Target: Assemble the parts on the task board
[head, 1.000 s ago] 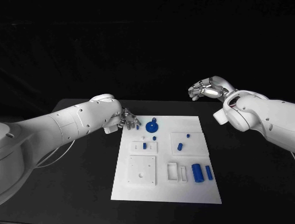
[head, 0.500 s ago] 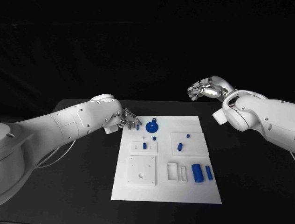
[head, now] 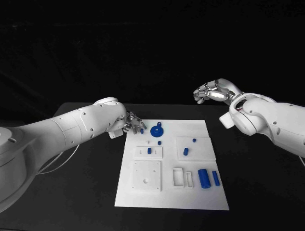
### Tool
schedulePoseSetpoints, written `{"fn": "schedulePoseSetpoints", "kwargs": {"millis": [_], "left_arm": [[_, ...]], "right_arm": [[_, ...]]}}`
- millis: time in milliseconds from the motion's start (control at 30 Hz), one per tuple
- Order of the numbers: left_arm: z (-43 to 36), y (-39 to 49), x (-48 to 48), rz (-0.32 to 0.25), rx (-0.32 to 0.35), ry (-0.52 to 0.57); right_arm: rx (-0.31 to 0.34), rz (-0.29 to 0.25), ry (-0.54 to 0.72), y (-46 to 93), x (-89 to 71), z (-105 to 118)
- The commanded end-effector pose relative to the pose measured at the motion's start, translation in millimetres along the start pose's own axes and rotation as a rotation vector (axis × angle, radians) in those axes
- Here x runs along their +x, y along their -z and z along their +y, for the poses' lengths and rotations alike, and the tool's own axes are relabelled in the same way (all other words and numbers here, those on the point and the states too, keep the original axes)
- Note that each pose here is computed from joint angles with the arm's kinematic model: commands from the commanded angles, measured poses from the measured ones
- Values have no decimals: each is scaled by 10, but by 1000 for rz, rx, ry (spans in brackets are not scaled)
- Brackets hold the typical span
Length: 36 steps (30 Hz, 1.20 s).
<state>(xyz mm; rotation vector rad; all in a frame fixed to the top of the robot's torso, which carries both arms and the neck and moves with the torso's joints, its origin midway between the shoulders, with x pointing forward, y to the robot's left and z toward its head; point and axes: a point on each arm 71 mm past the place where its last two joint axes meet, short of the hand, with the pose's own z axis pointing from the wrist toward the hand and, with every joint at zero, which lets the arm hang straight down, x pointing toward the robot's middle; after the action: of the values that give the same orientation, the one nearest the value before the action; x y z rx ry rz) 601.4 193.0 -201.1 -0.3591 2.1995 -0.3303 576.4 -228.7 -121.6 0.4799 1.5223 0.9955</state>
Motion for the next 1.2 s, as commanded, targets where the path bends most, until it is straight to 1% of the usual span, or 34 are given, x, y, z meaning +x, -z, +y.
{"fn": "schedulePoseSetpoints", "kwargs": {"millis": [33,300,767,1200], "left_arm": [[-32,-4,24,20,22,9],[-14,-9,20,22,18,13],[-30,-20,48,40,23,17],[12,-24,42,52,20,43]], "right_arm": [[-11,11,3,-3,14,13],[-12,11,2,-4,17,15],[-13,13,2,-5,22,19],[-13,13,2,-4,18,16]]}}
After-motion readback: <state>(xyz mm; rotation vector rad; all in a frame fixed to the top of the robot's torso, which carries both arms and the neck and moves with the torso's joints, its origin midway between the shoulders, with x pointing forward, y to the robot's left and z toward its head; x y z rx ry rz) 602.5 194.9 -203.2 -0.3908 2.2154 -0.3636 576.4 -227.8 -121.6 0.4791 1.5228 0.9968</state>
